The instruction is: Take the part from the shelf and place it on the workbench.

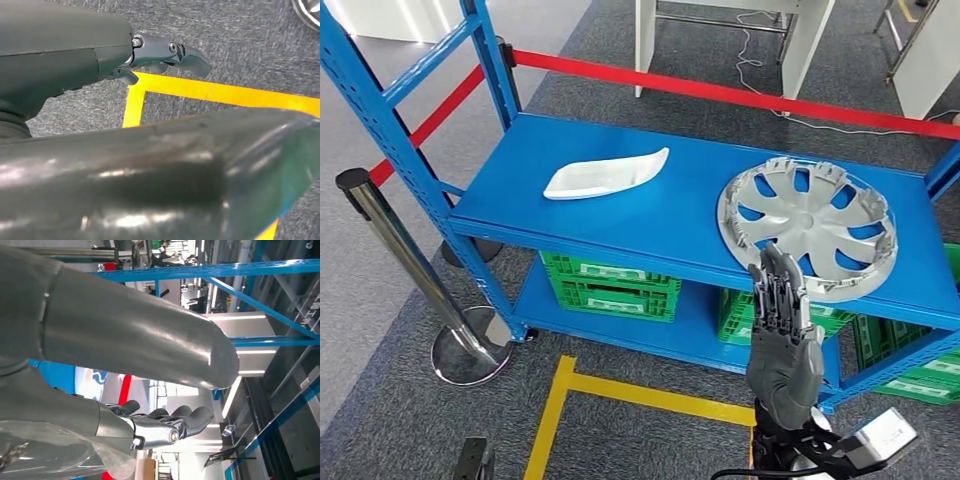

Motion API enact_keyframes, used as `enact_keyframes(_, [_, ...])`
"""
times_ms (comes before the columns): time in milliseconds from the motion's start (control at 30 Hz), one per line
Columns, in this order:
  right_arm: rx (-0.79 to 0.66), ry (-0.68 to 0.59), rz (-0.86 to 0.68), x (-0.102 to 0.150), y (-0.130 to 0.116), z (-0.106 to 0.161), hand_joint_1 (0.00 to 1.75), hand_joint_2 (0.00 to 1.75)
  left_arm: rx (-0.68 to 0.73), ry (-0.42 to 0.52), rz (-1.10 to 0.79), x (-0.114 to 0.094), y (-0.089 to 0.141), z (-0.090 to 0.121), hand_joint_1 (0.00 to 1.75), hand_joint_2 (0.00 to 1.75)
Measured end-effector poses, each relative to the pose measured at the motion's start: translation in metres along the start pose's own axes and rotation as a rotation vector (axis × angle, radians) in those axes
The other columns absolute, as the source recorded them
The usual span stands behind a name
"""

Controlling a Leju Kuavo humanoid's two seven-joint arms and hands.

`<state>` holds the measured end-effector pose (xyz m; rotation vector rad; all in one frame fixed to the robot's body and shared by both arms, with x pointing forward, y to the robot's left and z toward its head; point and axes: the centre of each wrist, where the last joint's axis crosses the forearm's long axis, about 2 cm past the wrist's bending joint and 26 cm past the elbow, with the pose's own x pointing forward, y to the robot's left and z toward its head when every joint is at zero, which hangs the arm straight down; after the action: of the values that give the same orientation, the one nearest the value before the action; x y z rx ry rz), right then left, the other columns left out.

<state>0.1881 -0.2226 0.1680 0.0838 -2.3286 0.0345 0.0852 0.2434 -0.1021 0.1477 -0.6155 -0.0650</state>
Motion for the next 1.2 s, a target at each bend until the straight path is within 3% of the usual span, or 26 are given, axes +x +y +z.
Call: enact_keyframes(1200, [0.042,0.007,0.016,-0.0001,0.0031,-0.0022,0.0,0.0,-0.012,-0.008,0.008,0.0013,0.001,-0.0009,0.0,0.0])
